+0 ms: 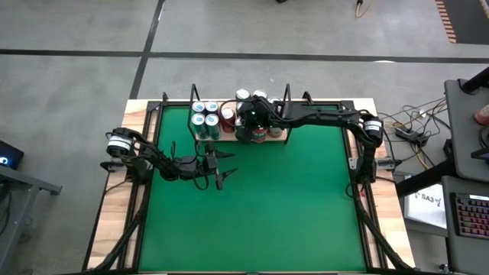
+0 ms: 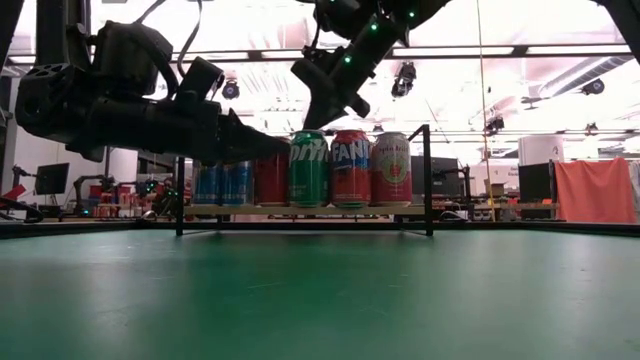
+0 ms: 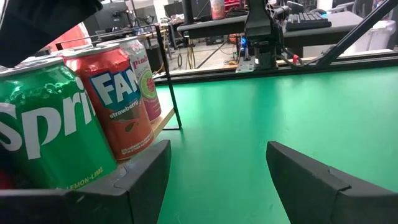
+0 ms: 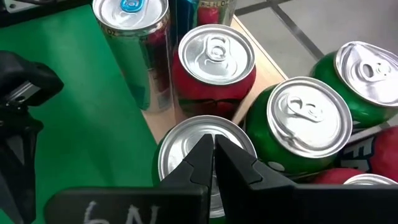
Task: Pick and place cans onto a shelf
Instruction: Adjust the soda cans on the shelf
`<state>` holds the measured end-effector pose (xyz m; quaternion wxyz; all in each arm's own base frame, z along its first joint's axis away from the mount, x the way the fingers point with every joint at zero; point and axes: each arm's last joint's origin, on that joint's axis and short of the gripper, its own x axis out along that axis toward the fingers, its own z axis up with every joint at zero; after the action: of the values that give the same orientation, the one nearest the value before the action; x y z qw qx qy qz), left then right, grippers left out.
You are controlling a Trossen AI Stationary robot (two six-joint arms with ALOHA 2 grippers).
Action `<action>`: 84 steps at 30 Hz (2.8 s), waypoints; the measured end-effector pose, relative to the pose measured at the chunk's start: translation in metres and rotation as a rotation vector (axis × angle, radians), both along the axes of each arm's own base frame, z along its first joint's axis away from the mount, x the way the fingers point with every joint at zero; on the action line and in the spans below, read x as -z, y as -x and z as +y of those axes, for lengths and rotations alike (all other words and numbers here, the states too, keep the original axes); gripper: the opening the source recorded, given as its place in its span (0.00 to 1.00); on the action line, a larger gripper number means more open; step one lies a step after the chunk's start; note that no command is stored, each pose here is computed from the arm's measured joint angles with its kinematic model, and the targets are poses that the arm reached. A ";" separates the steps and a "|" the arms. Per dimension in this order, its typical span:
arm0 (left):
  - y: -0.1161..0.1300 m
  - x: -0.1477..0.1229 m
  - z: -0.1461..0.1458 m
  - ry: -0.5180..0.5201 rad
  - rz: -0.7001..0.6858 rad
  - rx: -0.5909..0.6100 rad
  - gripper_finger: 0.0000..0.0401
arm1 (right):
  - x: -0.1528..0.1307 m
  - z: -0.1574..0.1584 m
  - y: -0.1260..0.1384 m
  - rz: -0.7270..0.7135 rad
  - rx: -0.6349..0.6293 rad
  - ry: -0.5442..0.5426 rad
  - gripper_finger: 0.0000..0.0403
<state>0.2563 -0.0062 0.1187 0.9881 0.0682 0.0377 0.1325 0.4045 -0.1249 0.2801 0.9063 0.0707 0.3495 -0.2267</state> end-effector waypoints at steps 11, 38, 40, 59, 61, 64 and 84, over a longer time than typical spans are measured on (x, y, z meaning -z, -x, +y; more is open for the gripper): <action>0.000 0.000 0.000 -0.010 0.003 0.001 0.62 | 0.001 0.000 0.002 0.021 0.038 0.012 0.02; 0.000 -0.002 0.000 0.013 -0.029 -0.002 0.62 | -0.047 0.001 0.045 0.019 0.093 0.003 0.02; 0.000 -0.002 0.000 0.014 -0.029 -0.002 0.62 | -0.051 -0.003 0.051 0.026 0.108 0.006 0.02; 0.017 -0.066 -0.004 0.018 -0.189 0.021 0.62 | -0.057 -0.032 0.072 0.036 0.118 -0.019 0.02; 0.024 -0.078 -0.002 0.017 -0.190 0.016 0.62 | -0.057 -0.031 0.071 0.024 0.101 -0.026 0.02; 0.033 -0.097 0.000 0.013 -0.140 0.009 0.61 | -0.059 -0.031 0.071 0.029 0.085 -0.011 0.02; 0.006 -0.222 0.105 -0.076 0.514 -0.052 0.02 | -0.085 0.016 0.097 0.076 0.005 -0.044 0.02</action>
<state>0.2502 0.0992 0.3411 0.9390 0.1358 0.2845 0.1373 0.3078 -0.1092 0.3651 0.8900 0.0830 0.3884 -0.2238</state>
